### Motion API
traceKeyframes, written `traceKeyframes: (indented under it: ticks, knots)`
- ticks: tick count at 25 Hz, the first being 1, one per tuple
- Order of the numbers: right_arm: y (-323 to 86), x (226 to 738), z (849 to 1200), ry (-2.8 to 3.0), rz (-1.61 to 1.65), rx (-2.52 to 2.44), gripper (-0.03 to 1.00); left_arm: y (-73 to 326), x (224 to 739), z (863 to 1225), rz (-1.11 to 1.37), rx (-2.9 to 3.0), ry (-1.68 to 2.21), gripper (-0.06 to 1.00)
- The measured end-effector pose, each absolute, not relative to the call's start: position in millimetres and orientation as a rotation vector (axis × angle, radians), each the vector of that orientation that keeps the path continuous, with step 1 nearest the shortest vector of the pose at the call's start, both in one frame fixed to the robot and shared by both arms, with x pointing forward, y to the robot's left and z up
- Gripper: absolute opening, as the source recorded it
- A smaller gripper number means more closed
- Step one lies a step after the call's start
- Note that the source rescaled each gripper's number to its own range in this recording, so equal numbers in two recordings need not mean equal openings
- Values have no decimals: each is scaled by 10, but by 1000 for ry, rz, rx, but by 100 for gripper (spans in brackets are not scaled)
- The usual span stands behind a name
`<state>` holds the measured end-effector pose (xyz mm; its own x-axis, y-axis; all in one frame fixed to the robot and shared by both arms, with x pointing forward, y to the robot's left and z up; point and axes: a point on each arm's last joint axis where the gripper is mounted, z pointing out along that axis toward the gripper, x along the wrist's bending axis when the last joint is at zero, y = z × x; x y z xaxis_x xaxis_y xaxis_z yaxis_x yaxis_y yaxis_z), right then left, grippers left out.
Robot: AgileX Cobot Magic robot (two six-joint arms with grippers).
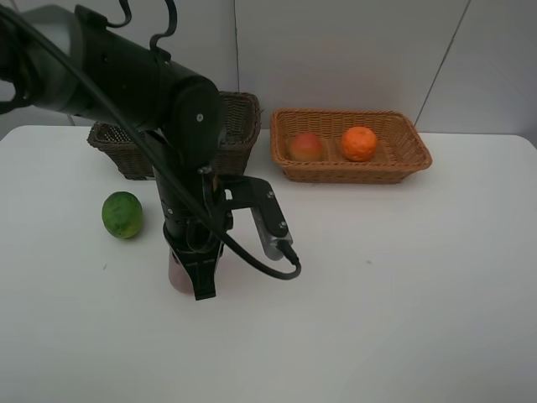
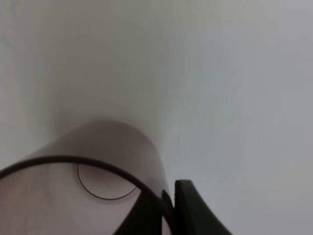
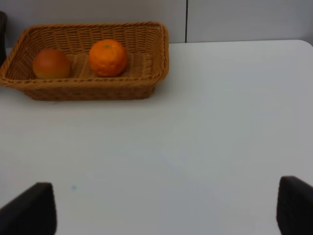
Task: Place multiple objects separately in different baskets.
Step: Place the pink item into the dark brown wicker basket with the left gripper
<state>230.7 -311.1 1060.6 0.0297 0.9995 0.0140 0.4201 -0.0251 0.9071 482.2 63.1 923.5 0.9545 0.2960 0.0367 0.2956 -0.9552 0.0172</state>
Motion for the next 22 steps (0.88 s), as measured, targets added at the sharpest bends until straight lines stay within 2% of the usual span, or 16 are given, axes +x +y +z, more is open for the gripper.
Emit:
traceKeyframes:
  ticks: [22]
  knots:
    - [-3111, 2307, 10606, 1491, 967, 1549, 95, 619, 4835, 9319, 41, 3112, 486, 0]
